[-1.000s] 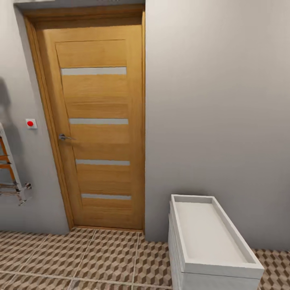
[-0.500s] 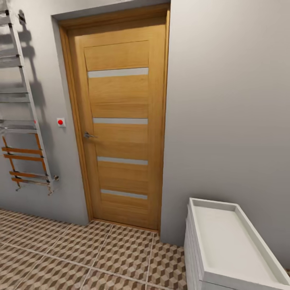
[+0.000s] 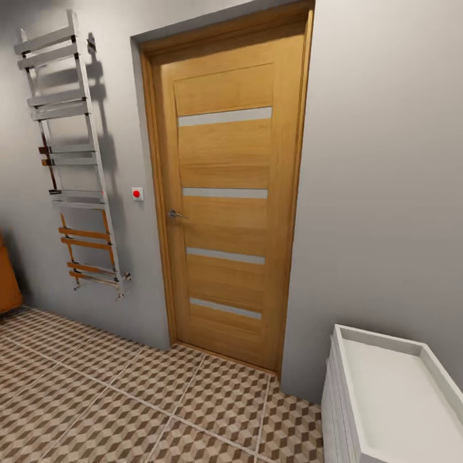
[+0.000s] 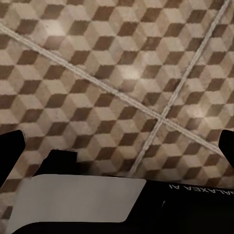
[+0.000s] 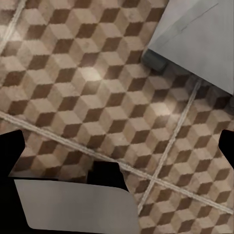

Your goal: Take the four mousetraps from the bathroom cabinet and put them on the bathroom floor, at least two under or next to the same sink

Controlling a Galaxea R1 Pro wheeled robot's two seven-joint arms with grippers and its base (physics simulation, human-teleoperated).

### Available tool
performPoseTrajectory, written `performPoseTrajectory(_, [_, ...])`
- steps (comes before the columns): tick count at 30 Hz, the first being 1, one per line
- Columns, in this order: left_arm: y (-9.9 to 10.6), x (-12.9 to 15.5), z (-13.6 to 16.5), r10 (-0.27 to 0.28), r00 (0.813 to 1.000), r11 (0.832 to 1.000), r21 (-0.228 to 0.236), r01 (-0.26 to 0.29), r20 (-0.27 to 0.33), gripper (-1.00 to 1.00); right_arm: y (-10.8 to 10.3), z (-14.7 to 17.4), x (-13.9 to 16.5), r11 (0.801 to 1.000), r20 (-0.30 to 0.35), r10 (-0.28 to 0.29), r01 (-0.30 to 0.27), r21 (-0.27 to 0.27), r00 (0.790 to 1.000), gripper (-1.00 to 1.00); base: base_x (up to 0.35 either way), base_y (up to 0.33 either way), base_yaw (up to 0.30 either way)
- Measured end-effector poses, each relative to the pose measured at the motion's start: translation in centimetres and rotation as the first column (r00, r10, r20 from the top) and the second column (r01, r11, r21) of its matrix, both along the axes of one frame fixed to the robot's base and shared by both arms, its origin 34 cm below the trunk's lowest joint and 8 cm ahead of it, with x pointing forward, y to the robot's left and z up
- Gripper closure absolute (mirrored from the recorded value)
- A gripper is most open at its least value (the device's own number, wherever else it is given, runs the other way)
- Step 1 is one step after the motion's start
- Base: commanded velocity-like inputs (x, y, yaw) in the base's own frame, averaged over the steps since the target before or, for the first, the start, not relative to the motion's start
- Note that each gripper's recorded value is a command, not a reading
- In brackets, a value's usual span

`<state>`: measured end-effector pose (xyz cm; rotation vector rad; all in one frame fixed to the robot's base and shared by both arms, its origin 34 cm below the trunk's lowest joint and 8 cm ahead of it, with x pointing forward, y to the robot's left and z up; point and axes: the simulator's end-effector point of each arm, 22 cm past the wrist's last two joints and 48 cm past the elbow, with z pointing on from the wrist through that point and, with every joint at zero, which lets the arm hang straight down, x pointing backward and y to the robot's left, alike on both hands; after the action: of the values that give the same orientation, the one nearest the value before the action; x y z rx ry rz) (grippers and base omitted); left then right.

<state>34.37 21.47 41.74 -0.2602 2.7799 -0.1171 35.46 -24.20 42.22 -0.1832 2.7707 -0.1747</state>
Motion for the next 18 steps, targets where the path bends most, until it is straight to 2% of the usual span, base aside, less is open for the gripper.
performPoseTrajectory(18, [0.0,0.0,0.0,0.0,1.0,1.0,0.0,0.0,0.0,-1.0,-0.08,0.01,0.03,1.0,0.002,-0.001,0.001,-0.001,1.0,-1.0,0.0,0.0,0.3])
